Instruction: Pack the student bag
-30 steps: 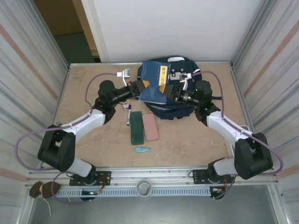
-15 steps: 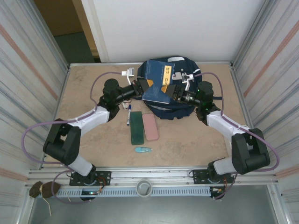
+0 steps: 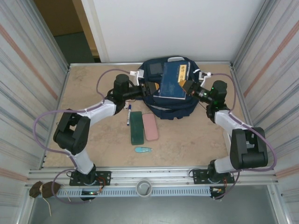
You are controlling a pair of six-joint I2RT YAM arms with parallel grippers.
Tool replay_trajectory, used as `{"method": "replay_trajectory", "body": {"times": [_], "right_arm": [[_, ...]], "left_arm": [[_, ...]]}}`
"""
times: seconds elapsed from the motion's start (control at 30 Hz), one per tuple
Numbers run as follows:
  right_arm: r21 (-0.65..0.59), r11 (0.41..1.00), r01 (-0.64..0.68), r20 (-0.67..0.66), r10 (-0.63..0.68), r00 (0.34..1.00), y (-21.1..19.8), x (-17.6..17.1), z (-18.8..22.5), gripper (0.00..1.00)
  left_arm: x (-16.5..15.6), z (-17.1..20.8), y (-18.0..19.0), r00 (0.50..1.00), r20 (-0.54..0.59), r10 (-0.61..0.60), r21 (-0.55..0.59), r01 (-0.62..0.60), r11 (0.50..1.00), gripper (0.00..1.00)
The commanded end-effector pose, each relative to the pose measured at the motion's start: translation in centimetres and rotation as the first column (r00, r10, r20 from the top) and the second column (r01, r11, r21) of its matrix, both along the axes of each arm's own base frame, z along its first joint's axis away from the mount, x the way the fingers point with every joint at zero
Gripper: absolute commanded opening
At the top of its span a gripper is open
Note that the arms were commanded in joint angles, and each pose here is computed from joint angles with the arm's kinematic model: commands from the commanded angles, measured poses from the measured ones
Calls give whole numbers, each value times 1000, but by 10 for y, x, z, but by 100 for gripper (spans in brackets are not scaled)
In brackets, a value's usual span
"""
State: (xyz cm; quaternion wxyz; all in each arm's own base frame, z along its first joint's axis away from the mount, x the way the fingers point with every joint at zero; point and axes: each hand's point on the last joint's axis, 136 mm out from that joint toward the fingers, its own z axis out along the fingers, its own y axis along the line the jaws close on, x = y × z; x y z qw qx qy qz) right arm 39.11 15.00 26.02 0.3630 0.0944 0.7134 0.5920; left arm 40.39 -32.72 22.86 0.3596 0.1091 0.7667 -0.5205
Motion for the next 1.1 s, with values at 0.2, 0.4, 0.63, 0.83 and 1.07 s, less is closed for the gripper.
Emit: {"method": "replay_trajectory", "body": {"times": [0.2, 0.4, 0.63, 0.83, 1.07], "right_arm": [[-278, 928, 246, -26, -264, 964, -73, -18, -2, 0], [-383, 872, 304, -34, -342, 939, -97, -37, -17, 0], [-398, 855, 333, -66, -389, 919, -115, -56, -33, 0], [-438, 836, 330, -60, -393, 917, -116, -69, -38, 0], [-484, 812, 326, -66, -405, 912, -119, -80, -44, 0]], "left_arm": [[14, -82, -21, 913, 265, -310, 695, 42, 718, 64], [11, -117, -60, 826, 196, -528, 855, 120, 504, 73], [26, -143, -79, 805, 168, -569, 923, 75, 379, 79], [26, -146, -85, 801, 155, -578, 912, 108, 395, 73], [28, -135, -91, 819, 149, -555, 855, 175, 488, 65]]}}
